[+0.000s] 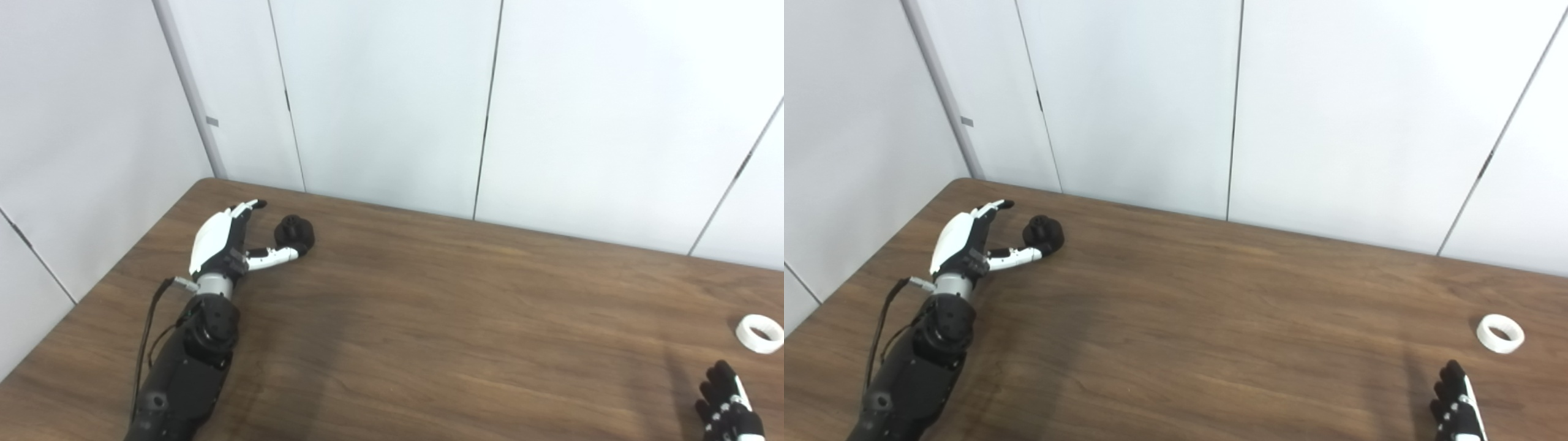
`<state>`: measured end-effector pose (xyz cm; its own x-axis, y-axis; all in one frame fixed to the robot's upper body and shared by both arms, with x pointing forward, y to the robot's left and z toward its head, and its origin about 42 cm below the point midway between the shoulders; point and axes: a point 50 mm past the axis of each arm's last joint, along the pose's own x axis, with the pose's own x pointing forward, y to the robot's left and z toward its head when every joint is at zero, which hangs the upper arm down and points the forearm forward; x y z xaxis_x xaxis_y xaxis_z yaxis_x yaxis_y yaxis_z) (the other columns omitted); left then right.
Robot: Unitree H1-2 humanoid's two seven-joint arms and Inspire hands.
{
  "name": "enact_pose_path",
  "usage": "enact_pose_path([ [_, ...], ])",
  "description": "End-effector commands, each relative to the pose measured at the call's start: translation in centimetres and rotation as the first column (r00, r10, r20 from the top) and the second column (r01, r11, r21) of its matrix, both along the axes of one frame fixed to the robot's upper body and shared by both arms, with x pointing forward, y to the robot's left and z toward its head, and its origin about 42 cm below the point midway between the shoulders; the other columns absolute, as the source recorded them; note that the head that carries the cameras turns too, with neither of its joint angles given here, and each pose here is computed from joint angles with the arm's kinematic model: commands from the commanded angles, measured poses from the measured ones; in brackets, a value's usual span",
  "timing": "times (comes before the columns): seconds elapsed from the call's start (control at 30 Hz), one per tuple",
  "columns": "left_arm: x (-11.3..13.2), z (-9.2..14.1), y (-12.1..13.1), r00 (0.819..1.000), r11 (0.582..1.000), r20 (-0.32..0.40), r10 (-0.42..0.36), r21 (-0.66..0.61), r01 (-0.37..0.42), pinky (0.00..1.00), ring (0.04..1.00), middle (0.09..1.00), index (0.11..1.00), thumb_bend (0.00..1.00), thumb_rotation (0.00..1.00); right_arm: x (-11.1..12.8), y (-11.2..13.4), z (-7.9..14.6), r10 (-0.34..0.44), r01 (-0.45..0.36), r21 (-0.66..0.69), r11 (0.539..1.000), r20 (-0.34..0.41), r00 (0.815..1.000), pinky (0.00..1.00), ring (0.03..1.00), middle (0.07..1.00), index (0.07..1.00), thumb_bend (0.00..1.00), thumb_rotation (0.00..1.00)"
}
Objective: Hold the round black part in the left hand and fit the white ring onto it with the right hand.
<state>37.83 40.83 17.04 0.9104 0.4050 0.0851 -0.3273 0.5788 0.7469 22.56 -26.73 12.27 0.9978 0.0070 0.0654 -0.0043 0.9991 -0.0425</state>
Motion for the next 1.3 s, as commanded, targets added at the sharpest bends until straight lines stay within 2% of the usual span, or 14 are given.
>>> enact_pose_path([
  [0.0,1.8,3.4,0.7,0.996,0.998,0.089,-0.006,0.066,0.0,1.0,1.0,0.948,0.881,1.0,0.39,-0.2,0.7,0.8,0.007,-0.008,0.017,1.0,0.029,1.0,1.0,1.0,1.0,1.0,0.6,1.0],
  [0.33,4.3,3.2,0.7,1.0,0.989,-0.01,-0.02,0.143,0.021,1.0,1.0,0.958,0.863,1.0,0.39,-0.3,0.9,1.1,0.0,-0.001,0.027,1.0,0.029,1.0,1.0,1.0,1.0,1.0,0.57,1.0],
  [0.6,5.4,2.8,0.2,0.997,0.98,-0.075,-0.03,0.194,0.044,1.0,1.0,0.964,0.819,1.0,0.4,-0.4,1.1,1.2,-0.003,0.002,0.029,1.0,0.026,1.0,1.0,1.0,1.0,1.0,0.55,1.0],
  [0.8,5.7,2.0,0.2,0.997,0.982,-0.077,0.0,0.188,0.014,1.0,1.0,0.957,0.811,0.97,0.36,-0.4,1.3,1.5,-0.004,0.003,0.019,1.0,0.031,1.0,1.0,1.0,1.0,1.0,0.56,1.0],
  [1.0,5.8,1.6,0.5,0.997,0.982,-0.077,0.024,0.187,-0.009,1.0,1.0,0.955,0.815,0.97,0.36,-0.4,1.4,1.7,-0.004,0.003,0.018,1.0,0.032,0.999,1.0,1.0,1.0,1.0,0.58,1.0],
  [1.27,6.0,1.2,1.1,0.993,0.982,-0.096,0.062,0.186,-0.043,1.0,1.0,0.955,0.823,0.95,0.35,-0.5,1.5,1.8,0.0,-0.001,0.022,1.0,0.031,1.0,1.0,1.0,1.0,1.0,0.54,1.0],
])
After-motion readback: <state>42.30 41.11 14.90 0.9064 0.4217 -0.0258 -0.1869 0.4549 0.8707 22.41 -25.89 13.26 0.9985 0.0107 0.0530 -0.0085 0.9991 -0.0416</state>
